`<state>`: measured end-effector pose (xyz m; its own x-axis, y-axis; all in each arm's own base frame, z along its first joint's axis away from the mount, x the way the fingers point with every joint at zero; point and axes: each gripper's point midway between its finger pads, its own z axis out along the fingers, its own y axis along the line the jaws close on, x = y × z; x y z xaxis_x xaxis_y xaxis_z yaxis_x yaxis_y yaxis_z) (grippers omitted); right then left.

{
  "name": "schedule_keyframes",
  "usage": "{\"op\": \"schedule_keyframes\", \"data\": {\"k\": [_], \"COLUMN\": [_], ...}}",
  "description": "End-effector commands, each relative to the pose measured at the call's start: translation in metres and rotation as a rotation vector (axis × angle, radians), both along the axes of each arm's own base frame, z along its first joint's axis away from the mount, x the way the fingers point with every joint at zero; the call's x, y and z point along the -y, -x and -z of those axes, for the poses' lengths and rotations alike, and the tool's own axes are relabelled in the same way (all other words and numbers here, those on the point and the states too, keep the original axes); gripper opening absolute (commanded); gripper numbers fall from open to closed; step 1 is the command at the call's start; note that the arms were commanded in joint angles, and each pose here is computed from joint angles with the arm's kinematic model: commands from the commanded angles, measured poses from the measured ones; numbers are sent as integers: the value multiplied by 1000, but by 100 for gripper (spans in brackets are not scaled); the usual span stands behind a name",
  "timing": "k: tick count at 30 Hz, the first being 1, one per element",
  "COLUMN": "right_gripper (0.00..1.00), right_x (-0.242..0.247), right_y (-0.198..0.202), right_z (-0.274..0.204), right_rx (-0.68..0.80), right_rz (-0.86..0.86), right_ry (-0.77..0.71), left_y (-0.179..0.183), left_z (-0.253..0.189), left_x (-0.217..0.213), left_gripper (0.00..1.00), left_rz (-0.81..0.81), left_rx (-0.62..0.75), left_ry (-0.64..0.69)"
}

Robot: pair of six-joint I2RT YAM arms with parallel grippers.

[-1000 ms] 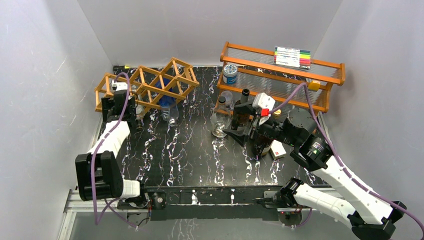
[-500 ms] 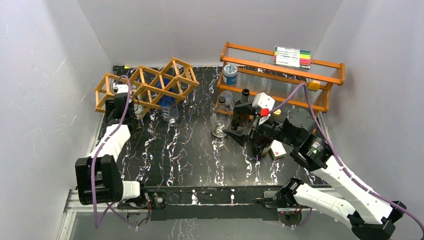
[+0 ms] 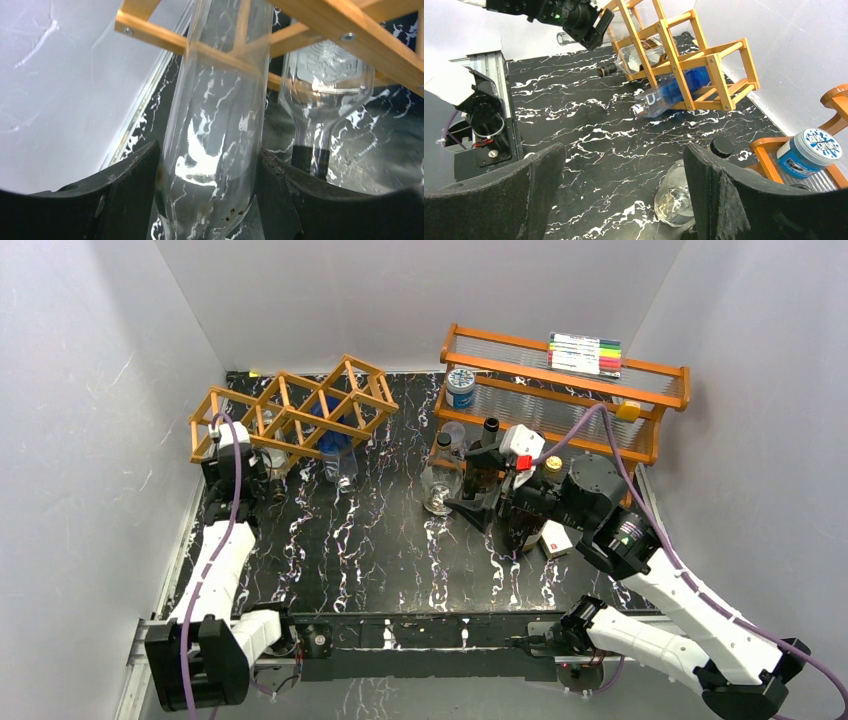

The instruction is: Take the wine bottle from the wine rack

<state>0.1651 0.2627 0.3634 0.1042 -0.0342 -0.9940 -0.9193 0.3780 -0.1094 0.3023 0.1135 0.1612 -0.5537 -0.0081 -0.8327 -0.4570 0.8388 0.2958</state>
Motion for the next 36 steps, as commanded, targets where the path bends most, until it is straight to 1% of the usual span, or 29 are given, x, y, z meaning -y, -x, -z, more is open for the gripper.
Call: {"op": "schedule_keyframes", "data": {"k": [1, 5, 7, 10, 13, 21, 29, 31, 36], "right_gripper": [98, 98, 98, 98, 98, 98, 98, 98, 98], "right_x": [-3, -7, -10, -15, -17, -21, -25, -26, -34], "right_y": [-1, -3, -3, -4, -4, -6, -7, -8, -10], "right_z": [-18, -16, -16, -15, -14, -11, -9, -9, -7], "right_rx": [49, 46, 44, 36, 30, 26, 18, 18, -1], "right_rz": [-13, -21, -32, -45, -53, -61, -73, -75, -93], "right_ry": [-52, -45, -46, -44, -43, -35, -29, -30, -27], "left_y": [22, 31, 34, 40, 45, 65, 82, 84, 93], "left_z": [-4, -12, -18, -24, -26, -46, -65, -70, -78], "left_x": [8, 18, 20, 25, 32, 35, 35, 37, 47], "left_gripper": [41, 37, 32, 24, 20, 13, 11, 9, 7], "left_rz": [-33, -27, -41, -65, -63, -83, -123, -123, -119], "left_rx": [41, 71, 81, 62, 42, 73, 73, 74, 65], "left_ry": [83, 151, 180, 232, 279, 300, 321, 328, 388]}}
